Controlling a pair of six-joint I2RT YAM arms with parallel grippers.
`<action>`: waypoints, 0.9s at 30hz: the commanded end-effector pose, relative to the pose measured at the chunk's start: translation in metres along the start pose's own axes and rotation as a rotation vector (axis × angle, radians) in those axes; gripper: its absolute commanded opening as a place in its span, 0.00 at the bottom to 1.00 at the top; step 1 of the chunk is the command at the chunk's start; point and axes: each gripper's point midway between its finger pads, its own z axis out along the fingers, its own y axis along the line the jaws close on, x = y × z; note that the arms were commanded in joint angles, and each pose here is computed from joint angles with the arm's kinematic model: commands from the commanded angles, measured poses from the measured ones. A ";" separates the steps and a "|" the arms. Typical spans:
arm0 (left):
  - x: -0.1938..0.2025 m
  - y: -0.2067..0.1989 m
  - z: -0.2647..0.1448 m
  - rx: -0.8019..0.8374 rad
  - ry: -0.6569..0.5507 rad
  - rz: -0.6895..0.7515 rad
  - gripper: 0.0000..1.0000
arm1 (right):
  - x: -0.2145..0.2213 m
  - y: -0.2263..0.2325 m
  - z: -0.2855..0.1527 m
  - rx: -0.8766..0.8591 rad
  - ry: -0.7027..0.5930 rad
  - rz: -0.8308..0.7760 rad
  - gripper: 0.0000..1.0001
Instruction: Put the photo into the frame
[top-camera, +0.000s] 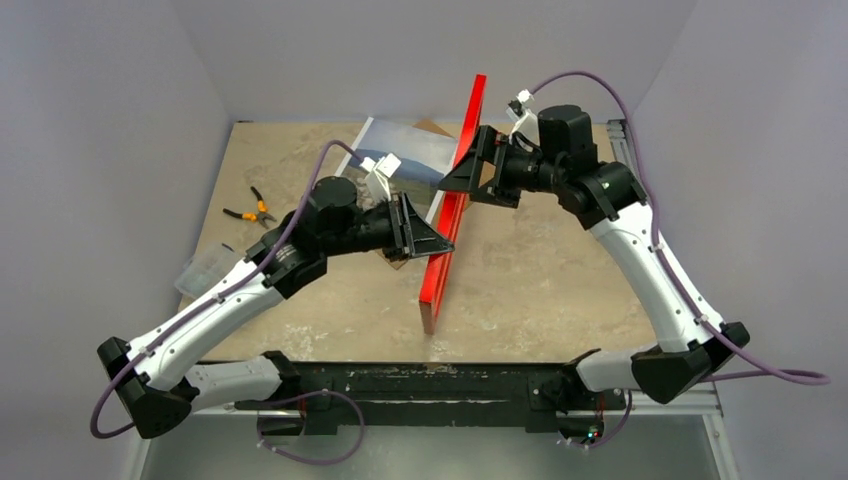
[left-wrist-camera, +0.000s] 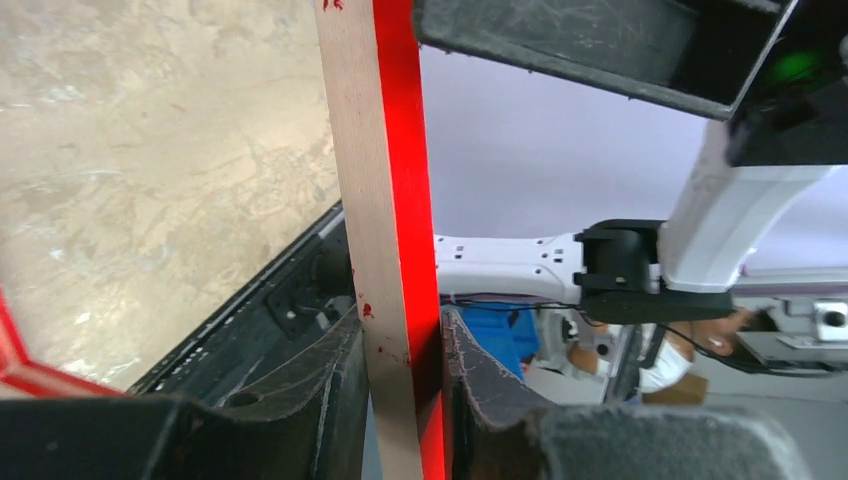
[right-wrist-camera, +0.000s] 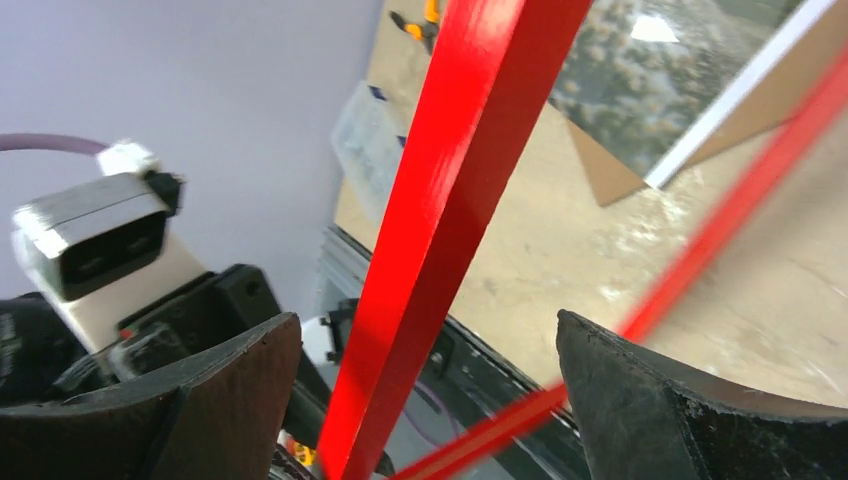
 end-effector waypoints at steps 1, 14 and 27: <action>-0.017 -0.011 -0.007 -0.084 -0.115 0.163 0.00 | 0.003 -0.025 -0.018 0.175 0.043 -0.095 0.98; -0.015 0.003 0.029 -0.268 -0.154 0.163 0.00 | -0.006 -0.044 -0.029 0.312 0.041 -0.105 0.91; -0.012 0.015 0.045 -0.339 -0.163 0.155 0.00 | 0.018 -0.094 -0.023 0.369 0.081 -0.025 0.70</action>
